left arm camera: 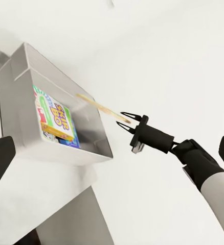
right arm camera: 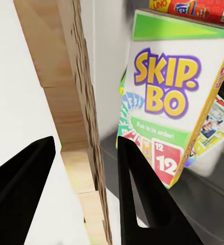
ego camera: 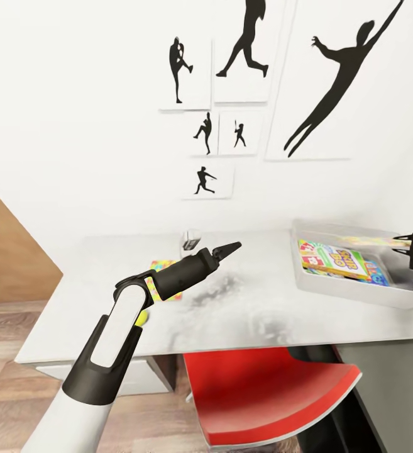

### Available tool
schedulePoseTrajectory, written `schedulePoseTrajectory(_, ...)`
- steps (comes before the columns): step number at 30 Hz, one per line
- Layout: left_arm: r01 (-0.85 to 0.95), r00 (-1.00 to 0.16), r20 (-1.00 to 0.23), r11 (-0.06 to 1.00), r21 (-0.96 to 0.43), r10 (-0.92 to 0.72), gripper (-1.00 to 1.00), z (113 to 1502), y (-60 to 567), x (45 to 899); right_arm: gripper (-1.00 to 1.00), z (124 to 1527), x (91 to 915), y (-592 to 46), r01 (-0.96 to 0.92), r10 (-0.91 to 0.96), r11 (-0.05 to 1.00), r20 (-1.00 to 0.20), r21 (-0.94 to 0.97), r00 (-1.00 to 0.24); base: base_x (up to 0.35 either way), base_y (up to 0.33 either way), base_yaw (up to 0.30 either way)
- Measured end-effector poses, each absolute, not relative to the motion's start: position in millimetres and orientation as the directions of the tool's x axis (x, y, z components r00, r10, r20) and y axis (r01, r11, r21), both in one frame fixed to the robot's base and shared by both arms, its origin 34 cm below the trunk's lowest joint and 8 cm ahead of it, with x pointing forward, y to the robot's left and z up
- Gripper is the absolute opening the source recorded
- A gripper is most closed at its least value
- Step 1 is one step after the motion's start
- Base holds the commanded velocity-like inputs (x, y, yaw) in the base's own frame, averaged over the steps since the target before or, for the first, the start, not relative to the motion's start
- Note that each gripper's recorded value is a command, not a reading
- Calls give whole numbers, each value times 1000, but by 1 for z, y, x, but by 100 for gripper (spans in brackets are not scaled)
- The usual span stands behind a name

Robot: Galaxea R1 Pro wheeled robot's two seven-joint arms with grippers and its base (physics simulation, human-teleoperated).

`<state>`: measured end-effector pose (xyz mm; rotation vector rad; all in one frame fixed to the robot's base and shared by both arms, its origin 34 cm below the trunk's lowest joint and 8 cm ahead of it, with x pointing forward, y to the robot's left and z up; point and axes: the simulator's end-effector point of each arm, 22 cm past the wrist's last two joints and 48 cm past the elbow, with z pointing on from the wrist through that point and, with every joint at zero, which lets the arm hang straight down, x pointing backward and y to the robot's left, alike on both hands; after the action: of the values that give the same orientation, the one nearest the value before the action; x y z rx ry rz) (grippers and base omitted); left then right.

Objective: Put all the toys in the child's room - the three board games (two on the bed and one on the table), the two jigsaw puzzles on the table, and the tennis ball on the table - inside the toy box on the table in the child's room.

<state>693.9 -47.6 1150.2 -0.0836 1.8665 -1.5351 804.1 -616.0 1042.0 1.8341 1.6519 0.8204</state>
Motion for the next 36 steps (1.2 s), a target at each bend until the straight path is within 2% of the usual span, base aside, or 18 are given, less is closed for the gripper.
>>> schedulePoseTrajectory(22,369,-753,-465,287,-884,-466,100,1143,-49,703,-100,1024,808,-618,685,994,-109,84,720,70,0,0,74)
schedulePoseTrajectory(36,416,-757,-482,244,-876,-440,100,1169,-68,706,-100,1014,804,-625,699,994,-105,69,707,80,0,0,54)
